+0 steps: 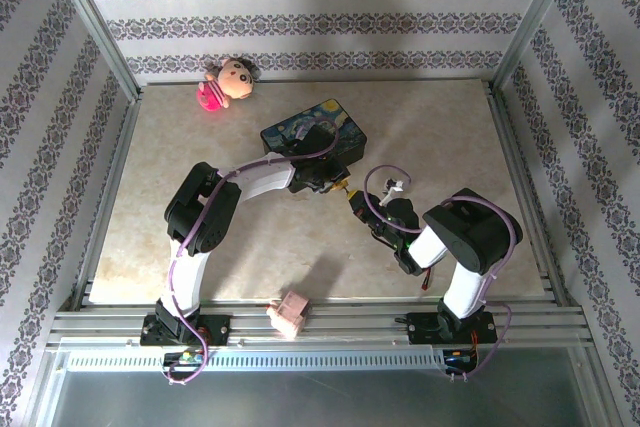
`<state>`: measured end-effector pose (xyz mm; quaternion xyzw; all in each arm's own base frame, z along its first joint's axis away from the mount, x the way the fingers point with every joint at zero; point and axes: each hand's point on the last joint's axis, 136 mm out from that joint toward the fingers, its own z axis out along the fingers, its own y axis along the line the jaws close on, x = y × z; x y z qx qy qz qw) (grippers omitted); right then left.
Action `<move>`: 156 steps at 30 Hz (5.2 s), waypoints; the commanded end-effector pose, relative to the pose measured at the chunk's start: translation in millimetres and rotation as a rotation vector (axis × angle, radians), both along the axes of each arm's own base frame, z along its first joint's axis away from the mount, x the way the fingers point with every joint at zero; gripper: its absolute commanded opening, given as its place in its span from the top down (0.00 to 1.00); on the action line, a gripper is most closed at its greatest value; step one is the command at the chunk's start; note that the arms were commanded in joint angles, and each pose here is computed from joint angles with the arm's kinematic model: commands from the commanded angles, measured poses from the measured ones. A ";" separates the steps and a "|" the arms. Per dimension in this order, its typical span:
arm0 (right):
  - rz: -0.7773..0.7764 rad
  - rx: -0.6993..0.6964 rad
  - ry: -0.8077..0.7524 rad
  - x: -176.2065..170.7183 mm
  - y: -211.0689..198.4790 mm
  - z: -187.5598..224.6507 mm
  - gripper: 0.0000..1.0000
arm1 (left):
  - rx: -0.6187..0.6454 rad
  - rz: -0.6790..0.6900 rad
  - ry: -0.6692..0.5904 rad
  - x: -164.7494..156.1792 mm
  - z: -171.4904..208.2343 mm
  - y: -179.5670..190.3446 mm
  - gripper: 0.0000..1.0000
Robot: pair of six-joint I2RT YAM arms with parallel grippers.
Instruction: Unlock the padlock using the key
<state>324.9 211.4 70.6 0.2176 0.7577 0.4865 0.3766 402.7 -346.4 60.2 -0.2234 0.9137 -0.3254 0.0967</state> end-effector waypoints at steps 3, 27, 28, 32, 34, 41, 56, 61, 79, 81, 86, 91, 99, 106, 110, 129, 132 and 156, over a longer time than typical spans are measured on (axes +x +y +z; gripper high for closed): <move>0.006 -0.001 -0.026 -0.3 3.2 3.0 1.00 | 0.001 0.024 0.212 -36.7 -36.9 6.1 0.79; -0.022 0.011 -0.005 1.7 -1.9 -0.5 1.00 | -0.009 0.024 0.208 -35.6 -35.4 4.9 0.79; -0.023 0.014 -0.007 2.9 -1.8 0.8 1.00 | -0.009 0.025 0.212 -36.2 -36.9 5.0 0.79; -0.030 0.019 -0.009 5.0 -2.6 2.0 1.00 | -0.009 0.023 0.212 -36.6 -37.5 5.0 0.79; -0.035 0.022 -0.011 6.5 -3.0 3.1 1.00 | -0.010 0.022 0.211 -36.7 -37.4 4.6 0.79; -0.043 0.029 -0.011 10.3 -2.0 3.7 1.00 | -0.015 0.020 0.211 -36.5 -37.0 4.0 0.79; -0.053 0.043 0.000 16.7 0.6 1.5 1.00 | -0.024 0.013 0.212 -36.5 -35.5 1.3 0.79; -0.045 0.061 -0.006 19.8 4.0 6.1 1.00 | -0.024 0.010 0.216 -38.0 -36.8 2.2 0.79; -0.126 0.060 -0.013 20.5 -13.1 10.0 1.00 | -0.031 0.003 0.216 -40.7 -32.6 2.5 0.80; -0.142 0.059 -0.015 19.5 -16.9 11.0 1.00 | -0.036 0.004 0.214 -40.9 -32.9 2.1 0.80; -0.141 0.075 -0.019 20.8 -15.5 15.2 1.00 | -0.043 0.001 0.213 -40.9 -32.8 0.5 0.80; -0.117 0.086 -0.009 22.8 -8.3 13.2 1.00 | -0.050 0.001 0.212 -40.3 -31.9 -1.9 0.80; -0.080 0.082 0.011 13.6 7.9 6.1 1.00 | -0.062 0.020 0.217 -39.2 -30.2 -4.6 0.80; -0.105 0.109 0.039 9.6 11.3 3.2 1.00 | -0.063 0.031 0.227 -41.2 -28.8 -7.0 0.80; -0.152 0.107 0.042 7.1 7.2 1.3 1.00 | -0.058 0.056 0.231 -41.1 -29.2 -4.9 0.80; -0.206 0.059 -0.033 3.1 -4.3 16.5 1.00 | -0.028 0.124 0.290 -48.7 -32.9 4.1 0.80; -0.199 0.065 -0.047 3.9 -4.5 22.1 1.00 | -0.016 0.129 0.302 -50.4 -34.1 6.1 0.81; -0.213 0.072 -0.026 13.1 -4.7 14.9 1.00 | -0.041 0.123 0.306 -49.1 -33.9 -2.1 0.81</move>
